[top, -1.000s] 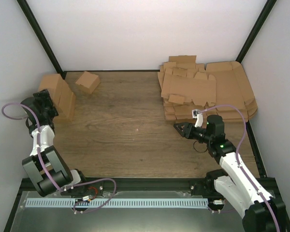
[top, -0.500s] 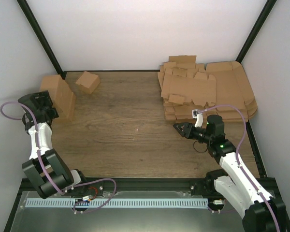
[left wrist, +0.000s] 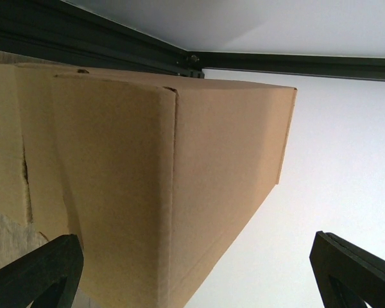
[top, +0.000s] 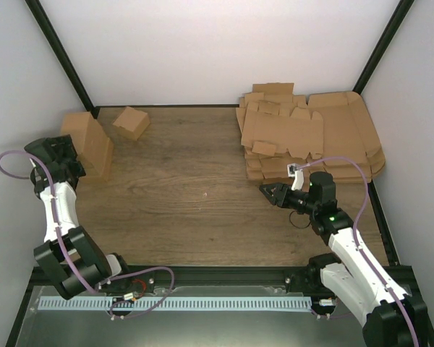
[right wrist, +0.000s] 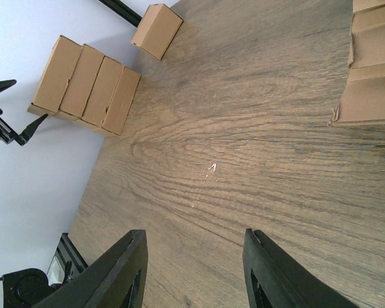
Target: Fold the paper box
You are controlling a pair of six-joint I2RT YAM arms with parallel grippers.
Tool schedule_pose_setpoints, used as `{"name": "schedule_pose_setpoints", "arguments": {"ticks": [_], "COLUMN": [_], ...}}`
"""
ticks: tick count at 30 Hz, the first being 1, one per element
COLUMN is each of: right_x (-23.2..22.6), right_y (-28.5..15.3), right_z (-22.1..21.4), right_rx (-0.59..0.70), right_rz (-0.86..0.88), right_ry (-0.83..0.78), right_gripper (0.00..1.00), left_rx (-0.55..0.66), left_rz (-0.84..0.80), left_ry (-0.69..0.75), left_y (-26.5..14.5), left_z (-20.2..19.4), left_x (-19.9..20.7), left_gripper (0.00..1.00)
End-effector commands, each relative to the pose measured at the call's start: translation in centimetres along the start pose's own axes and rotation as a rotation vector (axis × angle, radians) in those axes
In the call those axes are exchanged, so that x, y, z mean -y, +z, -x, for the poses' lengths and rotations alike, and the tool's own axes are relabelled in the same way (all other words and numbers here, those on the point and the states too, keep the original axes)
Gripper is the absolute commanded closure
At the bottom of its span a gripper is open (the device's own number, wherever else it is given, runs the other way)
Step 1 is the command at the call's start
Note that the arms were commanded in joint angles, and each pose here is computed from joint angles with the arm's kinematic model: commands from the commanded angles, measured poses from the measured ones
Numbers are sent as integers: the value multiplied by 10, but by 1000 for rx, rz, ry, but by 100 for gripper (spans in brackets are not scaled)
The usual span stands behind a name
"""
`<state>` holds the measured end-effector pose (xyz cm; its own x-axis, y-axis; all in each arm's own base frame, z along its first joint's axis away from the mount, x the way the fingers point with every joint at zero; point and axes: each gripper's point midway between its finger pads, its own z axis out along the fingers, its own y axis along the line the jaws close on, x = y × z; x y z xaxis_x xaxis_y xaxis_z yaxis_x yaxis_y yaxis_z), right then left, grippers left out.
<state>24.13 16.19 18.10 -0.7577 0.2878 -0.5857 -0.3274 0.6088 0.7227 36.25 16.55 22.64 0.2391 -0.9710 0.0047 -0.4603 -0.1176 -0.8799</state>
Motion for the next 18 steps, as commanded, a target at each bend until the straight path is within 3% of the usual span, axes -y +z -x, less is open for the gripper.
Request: {"name": "schedule_pose_setpoints", "arguments": {"ticks": [1, 18], "right_x": [0, -2], "right_y": [-1, -1], "right_z": [1, 2], "right_rx": [7, 6], "right_rz": [4, 5], "right_ry": [0, -5], "right_gripper": [56, 56], "left_rx": [34, 28], "left_rz": [-11, -34], "left_ry": [27, 75], "left_y": [-3, 11], "left_z": [8, 14], "left_x": [11, 23], "left_gripper": [0, 0]}}
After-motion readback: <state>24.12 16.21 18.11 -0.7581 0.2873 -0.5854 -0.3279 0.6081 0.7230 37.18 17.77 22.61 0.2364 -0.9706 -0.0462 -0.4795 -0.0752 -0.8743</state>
